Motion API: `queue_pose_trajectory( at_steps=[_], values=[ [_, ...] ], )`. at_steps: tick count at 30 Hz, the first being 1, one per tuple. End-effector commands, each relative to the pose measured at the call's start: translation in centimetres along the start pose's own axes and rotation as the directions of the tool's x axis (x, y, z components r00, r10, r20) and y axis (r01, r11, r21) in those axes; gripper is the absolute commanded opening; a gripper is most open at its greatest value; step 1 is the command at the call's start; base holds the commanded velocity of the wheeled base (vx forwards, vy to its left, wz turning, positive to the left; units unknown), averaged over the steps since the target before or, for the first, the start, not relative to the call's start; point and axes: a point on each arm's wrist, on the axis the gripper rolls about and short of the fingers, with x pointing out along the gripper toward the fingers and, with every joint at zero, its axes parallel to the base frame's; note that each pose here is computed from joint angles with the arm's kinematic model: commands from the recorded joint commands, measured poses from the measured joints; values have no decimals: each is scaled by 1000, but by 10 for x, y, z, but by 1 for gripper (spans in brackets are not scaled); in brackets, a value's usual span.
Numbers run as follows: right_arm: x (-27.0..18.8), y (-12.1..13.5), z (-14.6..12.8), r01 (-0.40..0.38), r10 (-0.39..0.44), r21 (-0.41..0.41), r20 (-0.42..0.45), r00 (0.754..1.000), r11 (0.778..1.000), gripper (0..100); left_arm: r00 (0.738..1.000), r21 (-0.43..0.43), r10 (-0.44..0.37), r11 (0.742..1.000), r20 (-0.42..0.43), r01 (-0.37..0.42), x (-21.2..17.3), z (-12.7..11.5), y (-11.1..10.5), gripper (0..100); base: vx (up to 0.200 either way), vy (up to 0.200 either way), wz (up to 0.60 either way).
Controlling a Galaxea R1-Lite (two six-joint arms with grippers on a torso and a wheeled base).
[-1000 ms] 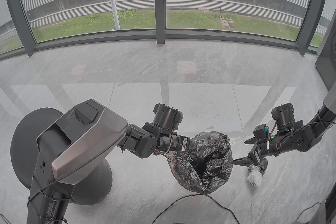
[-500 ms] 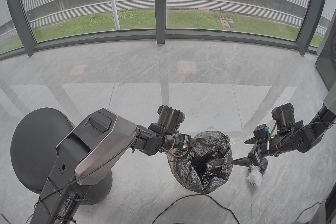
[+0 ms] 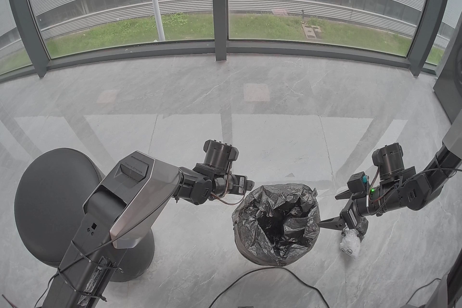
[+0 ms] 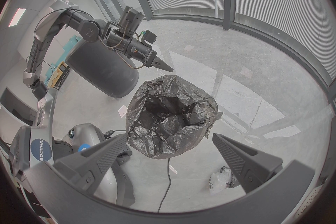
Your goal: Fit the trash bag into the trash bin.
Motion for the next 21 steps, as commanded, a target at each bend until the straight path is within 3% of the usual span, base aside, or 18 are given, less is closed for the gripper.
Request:
queue_pose_trajectory(
  at_steps=[1,7,10,14,17,18,21],
  values=[
    [0,0,-1,-1,1,3,-3,1000,1000,100,1000,-9,17,1000,-22,-17,7,-9,9,100,0,0,0],
    [1,-1,-1,3,-3,2,-4,1000,1000,100,1000,-15,14,1000,-10,-15,3,-5,8,100,0,0,0],
    [4,-5,-3,14,-14,10,-3,1000,1000,100,999,-26,1,1000,51,0,-13,14,4,100,0,0,0],
    [10,-20,-9,107,-107,38,9,994,994,100,994,-51,-13,999,109,19,-48,37,-1,100,0,0,0],
    [10,-27,-9,141,-142,47,32,989,989,100,994,-63,-20,998,103,27,-73,36,-5,100,0,0,0],
    [11,-30,-9,153,-155,44,47,987,987,100,995,-67,-35,997,95,42,-100,29,-9,100,0,0,0],
    [11,-30,-4,162,-164,33,66,984,986,100,991,-78,-66,994,114,75,-131,7,-17,100,0,0,0]
  ],
)
